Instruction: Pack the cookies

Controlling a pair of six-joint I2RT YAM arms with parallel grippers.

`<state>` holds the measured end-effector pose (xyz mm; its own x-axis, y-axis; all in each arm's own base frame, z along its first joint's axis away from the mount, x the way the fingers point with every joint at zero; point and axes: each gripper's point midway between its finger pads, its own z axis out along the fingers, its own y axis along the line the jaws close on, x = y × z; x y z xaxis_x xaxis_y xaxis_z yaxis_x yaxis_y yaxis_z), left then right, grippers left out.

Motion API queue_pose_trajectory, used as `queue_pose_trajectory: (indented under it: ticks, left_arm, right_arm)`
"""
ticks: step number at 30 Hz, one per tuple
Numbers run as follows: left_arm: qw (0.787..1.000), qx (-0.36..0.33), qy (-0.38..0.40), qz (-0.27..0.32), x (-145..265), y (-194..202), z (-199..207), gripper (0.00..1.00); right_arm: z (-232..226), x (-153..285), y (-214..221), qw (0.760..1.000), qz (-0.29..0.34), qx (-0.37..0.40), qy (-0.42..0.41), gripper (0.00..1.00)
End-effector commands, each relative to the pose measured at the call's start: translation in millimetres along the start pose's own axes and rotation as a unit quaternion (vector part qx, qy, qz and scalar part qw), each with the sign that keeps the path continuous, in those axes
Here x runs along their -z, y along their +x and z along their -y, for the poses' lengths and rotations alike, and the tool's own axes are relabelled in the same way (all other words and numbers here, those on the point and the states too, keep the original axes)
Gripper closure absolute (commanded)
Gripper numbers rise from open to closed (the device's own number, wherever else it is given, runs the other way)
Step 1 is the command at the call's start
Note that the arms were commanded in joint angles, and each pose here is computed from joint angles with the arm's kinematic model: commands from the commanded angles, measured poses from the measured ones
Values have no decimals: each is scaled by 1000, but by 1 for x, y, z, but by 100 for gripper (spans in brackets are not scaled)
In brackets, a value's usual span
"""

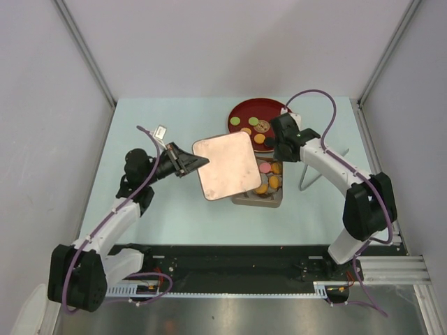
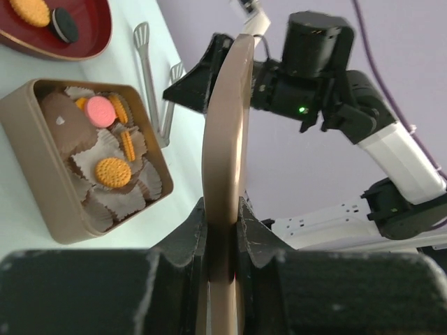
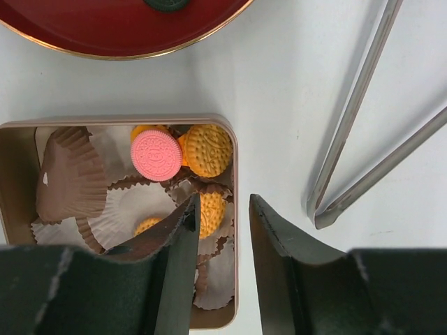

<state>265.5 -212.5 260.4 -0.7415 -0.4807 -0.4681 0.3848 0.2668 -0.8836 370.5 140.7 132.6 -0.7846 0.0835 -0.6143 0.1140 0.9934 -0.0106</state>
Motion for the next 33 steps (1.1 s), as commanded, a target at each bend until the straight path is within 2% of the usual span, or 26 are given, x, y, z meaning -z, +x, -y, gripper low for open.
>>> queue_pose_trajectory:
  ticks: [1, 7, 11, 19, 25, 33]
  left_arm:
    - [999, -35, 4, -1, -13, -8, 5, 100]
    - [999, -27, 5, -35, -35, 4, -9, 99]
    - [998, -31, 15, -51, -53, 4, -11, 100]
    - [992, -24, 54, -112, -94, 17, -16, 100]
    - [986, 20, 71, -149, -115, 28, -38, 100]
    - [984, 39, 46, -170, -131, 34, -72, 100]
  right_arm:
    - [11, 16, -21, 998, 35, -46, 0, 61]
    - [24, 62, -59, 986, 101, -122, -48, 61]
    - [29, 80, -64, 978, 123, -149, -76, 61]
    - [32, 72, -42, 979, 105, -152, -86, 62]
    - [39, 62, -32, 978, 96, -162, -86, 62]
    - [46, 55, -27, 976, 95, -177, -90, 62]
